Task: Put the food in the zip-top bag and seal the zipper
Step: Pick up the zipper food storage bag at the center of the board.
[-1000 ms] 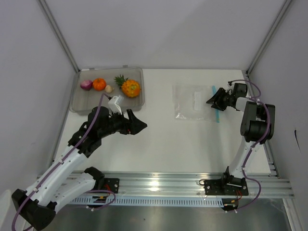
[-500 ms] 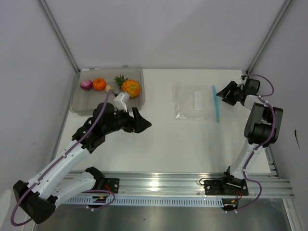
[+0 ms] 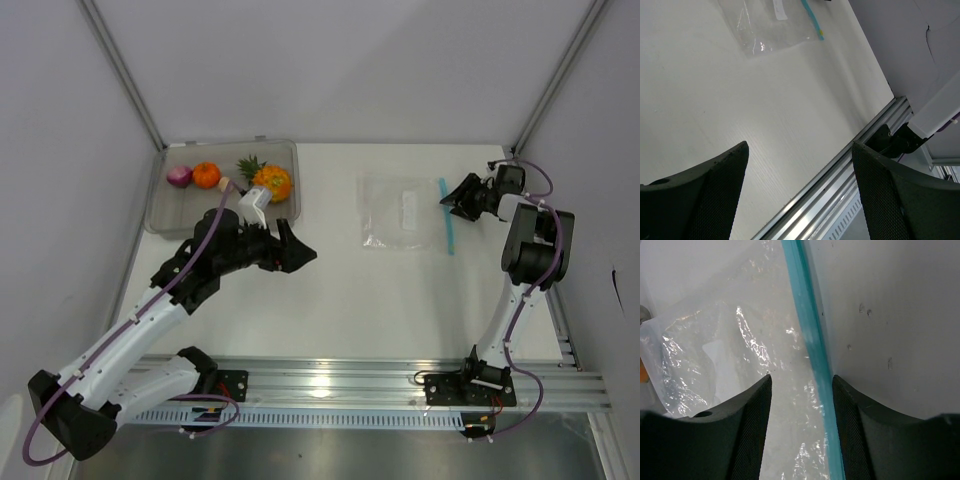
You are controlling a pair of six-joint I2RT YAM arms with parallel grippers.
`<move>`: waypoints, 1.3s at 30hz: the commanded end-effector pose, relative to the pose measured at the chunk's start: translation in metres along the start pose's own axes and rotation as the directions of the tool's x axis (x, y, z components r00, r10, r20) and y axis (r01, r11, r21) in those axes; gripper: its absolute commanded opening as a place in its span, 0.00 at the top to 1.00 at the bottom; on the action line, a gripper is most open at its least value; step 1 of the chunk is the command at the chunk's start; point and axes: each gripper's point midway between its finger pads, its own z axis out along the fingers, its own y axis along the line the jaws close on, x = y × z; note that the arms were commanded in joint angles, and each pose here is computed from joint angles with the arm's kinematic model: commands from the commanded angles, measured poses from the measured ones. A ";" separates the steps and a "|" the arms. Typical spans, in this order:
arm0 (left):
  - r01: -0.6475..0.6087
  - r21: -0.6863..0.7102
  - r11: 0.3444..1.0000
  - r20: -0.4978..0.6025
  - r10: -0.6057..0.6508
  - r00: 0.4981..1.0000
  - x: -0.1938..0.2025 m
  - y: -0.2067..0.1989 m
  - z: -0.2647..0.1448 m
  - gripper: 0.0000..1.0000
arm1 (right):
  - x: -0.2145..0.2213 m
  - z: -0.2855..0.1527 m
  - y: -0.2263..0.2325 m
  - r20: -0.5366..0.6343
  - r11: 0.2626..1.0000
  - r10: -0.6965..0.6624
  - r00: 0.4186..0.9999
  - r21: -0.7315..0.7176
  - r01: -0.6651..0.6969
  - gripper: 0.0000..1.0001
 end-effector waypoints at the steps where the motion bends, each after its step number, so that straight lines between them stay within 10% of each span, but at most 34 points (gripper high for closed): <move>1: -0.043 0.028 0.999 0.040 0.042 0.998 -0.017 -0.013 -0.004 0.14 | -0.016 0.000 0.014 0.029 0.998 -0.040 0.999 -0.043 0.041 0.46; 10: -0.040 0.040 0.998 0.030 0.039 0.999 -0.014 -0.017 -0.002 0.15 | -0.008 -0.001 0.017 0.014 0.997 -0.052 0.999 -0.059 0.053 0.50; 16: -0.038 0.040 0.998 0.024 0.037 0.999 -0.013 -0.017 -0.001 0.15 | 0.000 0.002 0.035 -0.014 0.988 -0.067 0.998 -0.143 0.064 0.70; 39: -0.044 0.042 0.998 0.004 0.044 0.999 -0.008 -0.017 -0.001 0.16 | 0.051 0.042 0.102 -0.159 0.901 -0.104 0.982 -0.433 0.025 0.80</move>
